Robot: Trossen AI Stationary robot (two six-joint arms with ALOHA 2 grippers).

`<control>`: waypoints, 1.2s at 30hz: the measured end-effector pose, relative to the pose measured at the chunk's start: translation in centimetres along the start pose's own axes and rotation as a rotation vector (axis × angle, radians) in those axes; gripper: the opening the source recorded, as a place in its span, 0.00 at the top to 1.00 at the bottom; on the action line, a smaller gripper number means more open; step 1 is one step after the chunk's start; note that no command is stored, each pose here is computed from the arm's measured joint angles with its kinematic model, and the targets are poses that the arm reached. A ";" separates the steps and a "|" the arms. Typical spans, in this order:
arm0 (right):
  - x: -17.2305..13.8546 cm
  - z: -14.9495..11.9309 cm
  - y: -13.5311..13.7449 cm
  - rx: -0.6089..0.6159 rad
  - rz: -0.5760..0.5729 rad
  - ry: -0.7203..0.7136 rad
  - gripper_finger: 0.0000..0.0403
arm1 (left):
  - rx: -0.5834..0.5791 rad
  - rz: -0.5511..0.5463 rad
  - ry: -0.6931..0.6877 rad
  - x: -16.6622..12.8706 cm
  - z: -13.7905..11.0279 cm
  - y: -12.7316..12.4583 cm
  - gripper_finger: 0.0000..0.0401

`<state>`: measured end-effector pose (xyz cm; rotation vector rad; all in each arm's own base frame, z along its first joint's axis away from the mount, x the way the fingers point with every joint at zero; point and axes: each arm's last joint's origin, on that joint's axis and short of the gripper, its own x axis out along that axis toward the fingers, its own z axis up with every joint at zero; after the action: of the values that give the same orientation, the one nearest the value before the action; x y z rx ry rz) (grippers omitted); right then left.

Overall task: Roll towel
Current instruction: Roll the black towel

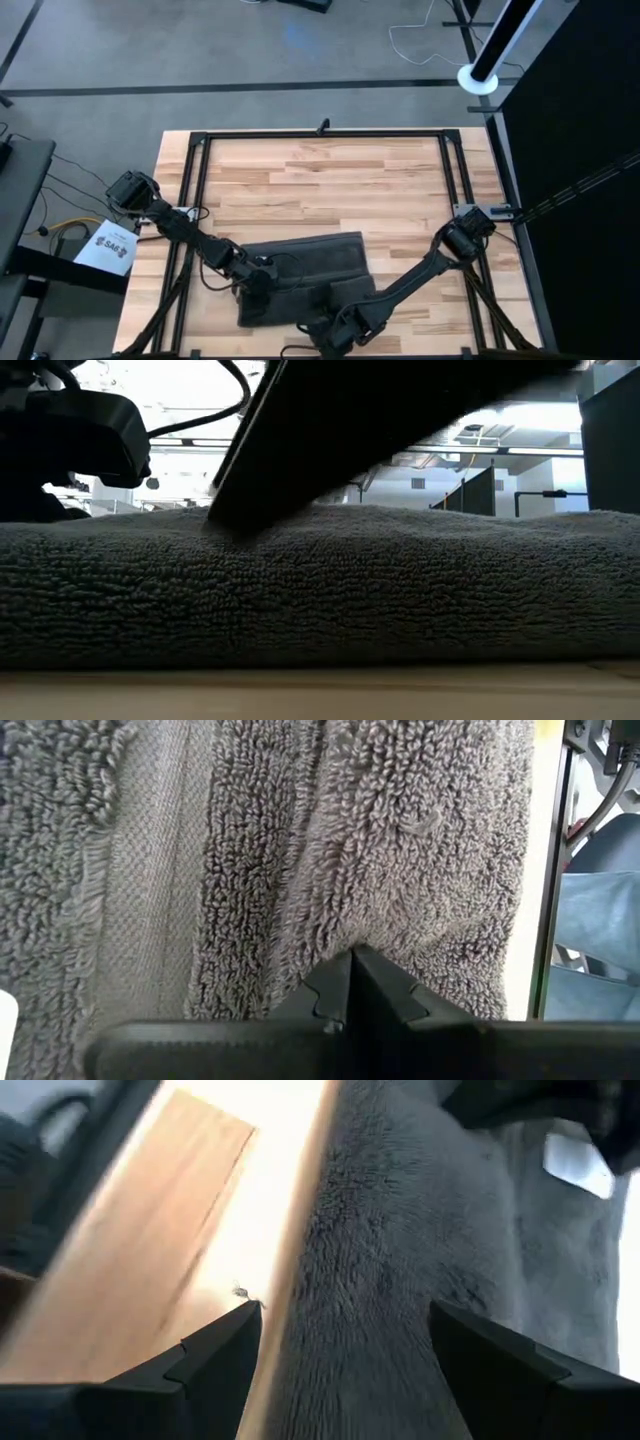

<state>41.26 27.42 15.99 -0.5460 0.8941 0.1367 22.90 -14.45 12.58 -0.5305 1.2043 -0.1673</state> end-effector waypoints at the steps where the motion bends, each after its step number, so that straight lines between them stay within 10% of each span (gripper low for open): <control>1: 0.3 -0.1 0.1 -0.018 -0.019 -0.001 0.31 | -0.001 -0.002 0.002 0.0 0.0 0.0 1.00; 36: 3.6 -0.9 1.5 -0.118 -0.079 0.015 0.31 | -0.007 -0.037 0.040 -0.1 0.3 0.4 1.00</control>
<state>42.36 27.85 12.13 -0.6917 0.8820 0.1143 23.12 -13.97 12.56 -0.5582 1.2349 -0.2062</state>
